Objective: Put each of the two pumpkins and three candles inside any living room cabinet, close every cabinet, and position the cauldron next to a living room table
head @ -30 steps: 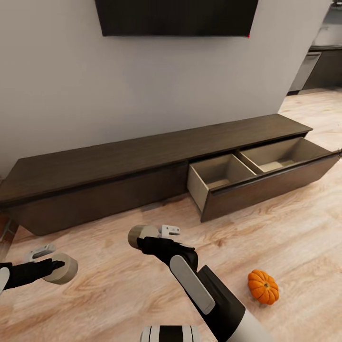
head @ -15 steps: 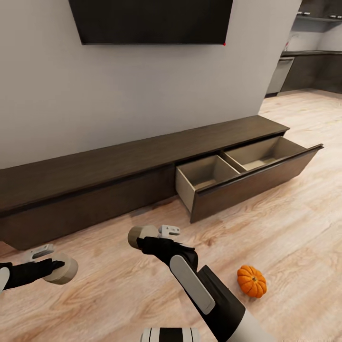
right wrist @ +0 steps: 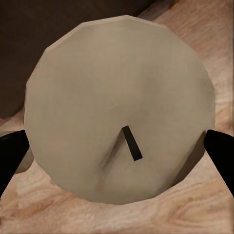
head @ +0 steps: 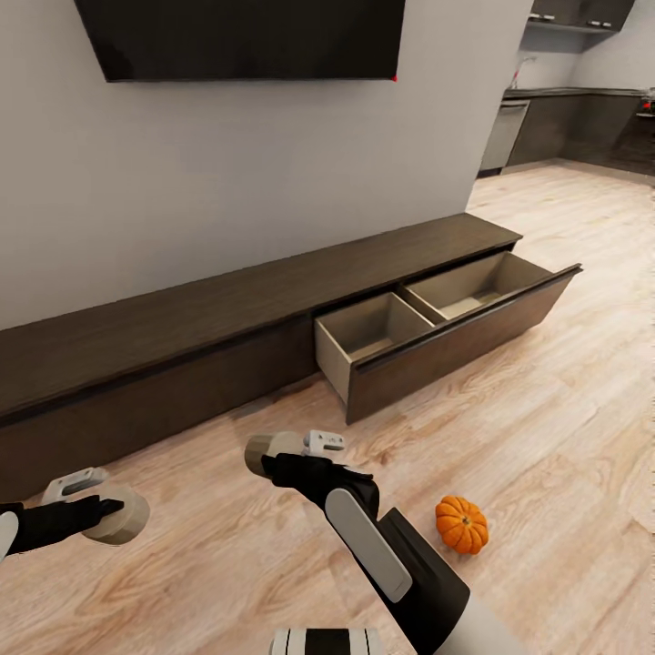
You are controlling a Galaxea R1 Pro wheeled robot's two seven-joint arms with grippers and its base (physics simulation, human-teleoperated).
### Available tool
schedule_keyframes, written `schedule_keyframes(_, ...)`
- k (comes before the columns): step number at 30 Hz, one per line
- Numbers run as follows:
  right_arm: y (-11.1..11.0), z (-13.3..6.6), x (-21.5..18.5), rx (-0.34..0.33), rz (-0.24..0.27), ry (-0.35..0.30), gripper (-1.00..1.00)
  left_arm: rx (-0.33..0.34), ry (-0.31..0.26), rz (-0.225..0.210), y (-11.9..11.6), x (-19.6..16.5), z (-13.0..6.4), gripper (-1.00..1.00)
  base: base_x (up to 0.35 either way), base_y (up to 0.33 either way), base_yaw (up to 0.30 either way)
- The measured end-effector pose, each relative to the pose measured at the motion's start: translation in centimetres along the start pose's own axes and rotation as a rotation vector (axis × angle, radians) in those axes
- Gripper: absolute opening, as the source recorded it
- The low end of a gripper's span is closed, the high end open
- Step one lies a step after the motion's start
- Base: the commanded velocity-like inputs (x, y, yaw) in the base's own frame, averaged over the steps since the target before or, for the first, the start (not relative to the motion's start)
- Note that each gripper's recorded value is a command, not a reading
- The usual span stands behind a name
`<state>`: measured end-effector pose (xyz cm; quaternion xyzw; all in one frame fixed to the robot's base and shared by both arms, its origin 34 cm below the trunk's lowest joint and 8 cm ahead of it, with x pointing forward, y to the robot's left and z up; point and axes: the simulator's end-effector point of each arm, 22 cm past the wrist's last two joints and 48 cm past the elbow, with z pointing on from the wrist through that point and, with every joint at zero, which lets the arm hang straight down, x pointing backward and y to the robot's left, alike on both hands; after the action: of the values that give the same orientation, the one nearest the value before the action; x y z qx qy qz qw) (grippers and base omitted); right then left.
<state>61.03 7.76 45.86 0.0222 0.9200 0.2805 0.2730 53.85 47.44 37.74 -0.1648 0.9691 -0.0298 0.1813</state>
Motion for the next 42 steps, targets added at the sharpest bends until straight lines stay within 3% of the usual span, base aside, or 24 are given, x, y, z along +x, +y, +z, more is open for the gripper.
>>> schedule_keyframes(18, 1.3, -1.5, -2.1, 0.006, 0.011, 0.019, -1.0, -0.007, 0.024, 0.0, -0.6, -1.5, -2.5, -1.0, 0.0, 0.0, -0.16)
schedule_keyframes(42, 3.9, -4.4, -5.7, 0.008, 0.013, 0.018, -1.0, -0.003, 0.033, 0.006, -2.0, -4.0, -6.7, -1.0, 0.0, 0.0, -0.006)
